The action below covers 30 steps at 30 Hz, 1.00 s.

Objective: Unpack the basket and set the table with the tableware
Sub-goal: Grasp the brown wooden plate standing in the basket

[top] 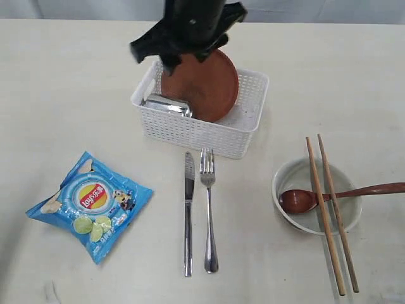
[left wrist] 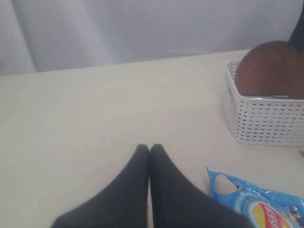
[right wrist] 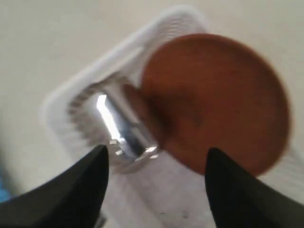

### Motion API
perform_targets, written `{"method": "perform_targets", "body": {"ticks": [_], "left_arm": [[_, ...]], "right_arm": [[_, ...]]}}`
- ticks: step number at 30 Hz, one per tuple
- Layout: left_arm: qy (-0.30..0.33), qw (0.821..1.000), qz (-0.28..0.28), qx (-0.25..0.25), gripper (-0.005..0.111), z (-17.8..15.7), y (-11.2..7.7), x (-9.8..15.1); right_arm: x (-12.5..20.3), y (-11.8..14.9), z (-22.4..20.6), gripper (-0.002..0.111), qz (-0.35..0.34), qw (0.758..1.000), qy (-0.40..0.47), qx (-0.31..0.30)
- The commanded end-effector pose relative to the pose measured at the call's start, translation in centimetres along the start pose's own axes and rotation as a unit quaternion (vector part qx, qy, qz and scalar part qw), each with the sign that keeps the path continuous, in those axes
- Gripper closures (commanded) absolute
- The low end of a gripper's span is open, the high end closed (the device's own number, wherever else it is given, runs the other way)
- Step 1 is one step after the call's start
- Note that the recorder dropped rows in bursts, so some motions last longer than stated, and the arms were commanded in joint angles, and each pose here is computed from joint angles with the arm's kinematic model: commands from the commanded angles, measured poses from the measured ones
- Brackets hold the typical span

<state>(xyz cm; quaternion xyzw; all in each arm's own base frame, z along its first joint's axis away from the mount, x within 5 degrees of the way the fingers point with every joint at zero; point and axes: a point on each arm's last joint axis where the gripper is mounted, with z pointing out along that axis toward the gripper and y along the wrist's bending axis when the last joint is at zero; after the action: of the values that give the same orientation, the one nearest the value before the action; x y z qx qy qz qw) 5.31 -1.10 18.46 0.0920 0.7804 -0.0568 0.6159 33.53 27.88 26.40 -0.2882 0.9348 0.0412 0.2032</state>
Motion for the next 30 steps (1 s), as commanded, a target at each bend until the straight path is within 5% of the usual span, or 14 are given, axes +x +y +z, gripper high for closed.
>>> {"method": "perform_targets", "body": {"ticks": [1,6,25,30], "left_arm": [[-0.002,1.0,-0.001,0.003,0.107,0.0,0.0,0.0],[-0.002,1.0,-0.001,0.003,0.107,0.0,0.0,0.0],[-0.002,1.0,-0.001,0.003,0.107,0.0,0.0,0.0],[-0.002,1.0,-0.001,0.003,0.107,0.0,0.0,0.0]], "right_arm": [[-0.8,-5.3,0.6,0.051,0.026,0.998,-0.03,0.045],[-1.8,-6.9,2.2,0.051,-0.021,0.996,-0.082,0.025],[-1.3,-7.0,7.9,0.052,-0.139,0.989,-0.039,0.035],[-1.3,-6.9,7.7,0.086,-0.149,0.987,-0.038,0.035]]}}
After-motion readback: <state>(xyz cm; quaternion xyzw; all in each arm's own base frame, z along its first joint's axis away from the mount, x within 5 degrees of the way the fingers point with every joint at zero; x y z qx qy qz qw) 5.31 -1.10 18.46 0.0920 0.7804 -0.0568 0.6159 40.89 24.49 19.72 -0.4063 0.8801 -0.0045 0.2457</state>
